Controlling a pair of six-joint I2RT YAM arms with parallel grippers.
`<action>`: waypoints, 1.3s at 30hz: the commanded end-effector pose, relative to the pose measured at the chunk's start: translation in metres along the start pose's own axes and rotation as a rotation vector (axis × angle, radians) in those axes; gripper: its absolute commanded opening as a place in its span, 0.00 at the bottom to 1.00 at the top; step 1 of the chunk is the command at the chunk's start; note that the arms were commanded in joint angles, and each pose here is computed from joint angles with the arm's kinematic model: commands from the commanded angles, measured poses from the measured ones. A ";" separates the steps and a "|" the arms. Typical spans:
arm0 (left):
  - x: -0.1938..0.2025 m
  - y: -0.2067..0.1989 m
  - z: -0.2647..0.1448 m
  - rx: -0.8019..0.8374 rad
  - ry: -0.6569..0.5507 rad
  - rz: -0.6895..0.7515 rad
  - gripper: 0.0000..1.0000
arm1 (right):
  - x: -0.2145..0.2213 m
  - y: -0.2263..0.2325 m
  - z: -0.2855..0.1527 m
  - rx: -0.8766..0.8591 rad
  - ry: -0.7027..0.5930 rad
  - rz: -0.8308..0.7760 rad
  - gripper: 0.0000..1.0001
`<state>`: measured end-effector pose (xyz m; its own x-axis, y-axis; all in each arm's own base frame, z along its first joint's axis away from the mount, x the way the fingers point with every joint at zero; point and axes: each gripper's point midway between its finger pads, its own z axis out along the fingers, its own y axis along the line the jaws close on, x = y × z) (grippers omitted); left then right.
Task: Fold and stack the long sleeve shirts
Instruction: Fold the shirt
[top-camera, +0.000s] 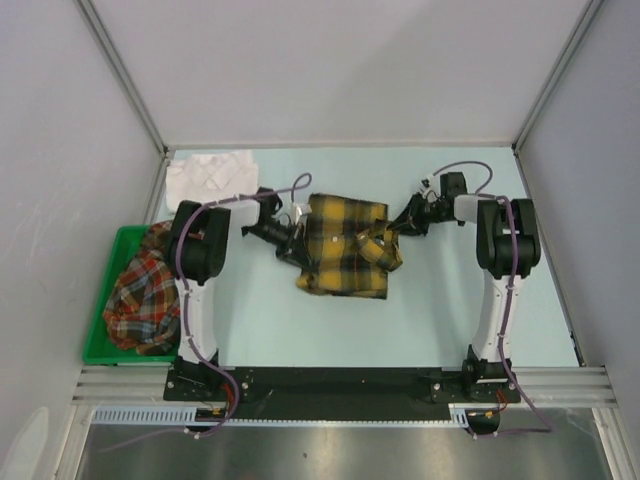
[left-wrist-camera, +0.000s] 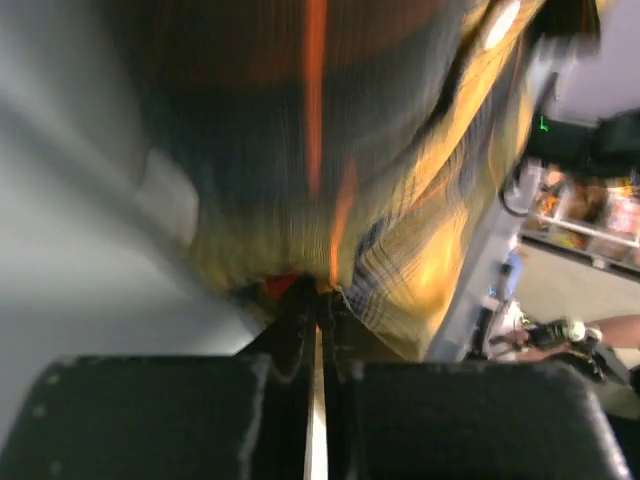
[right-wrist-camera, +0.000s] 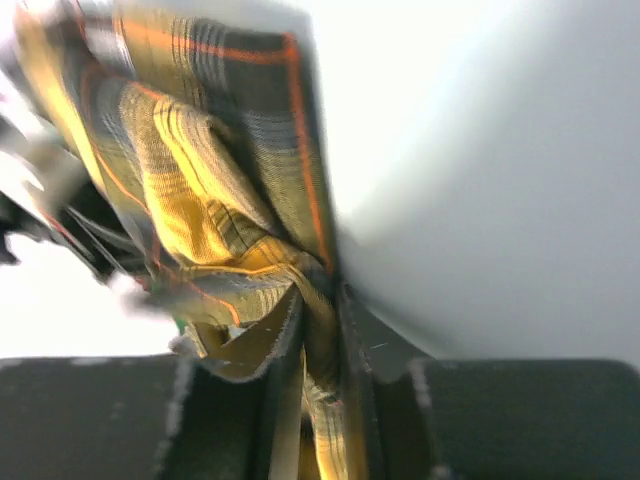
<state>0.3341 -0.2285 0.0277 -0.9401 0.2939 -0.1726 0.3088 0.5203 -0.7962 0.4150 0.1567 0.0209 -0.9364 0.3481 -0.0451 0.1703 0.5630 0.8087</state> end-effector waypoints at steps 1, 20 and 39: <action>0.070 -0.077 0.035 0.181 0.084 0.082 0.01 | -0.028 0.006 0.032 0.050 0.062 -0.242 0.29; -0.053 -0.070 -0.076 -0.153 -0.194 0.441 0.67 | 0.039 0.039 -0.116 0.007 0.026 -0.257 0.94; 0.058 -0.022 -0.015 -0.070 0.110 0.254 0.12 | 0.083 -0.030 -0.050 0.106 0.068 -0.096 0.03</action>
<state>0.3199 -0.2157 0.0253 -0.8117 0.4928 -0.3133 0.5626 0.5161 -0.6458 0.2590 0.1400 0.0266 -0.9679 0.2404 0.0735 0.2121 0.6238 0.7523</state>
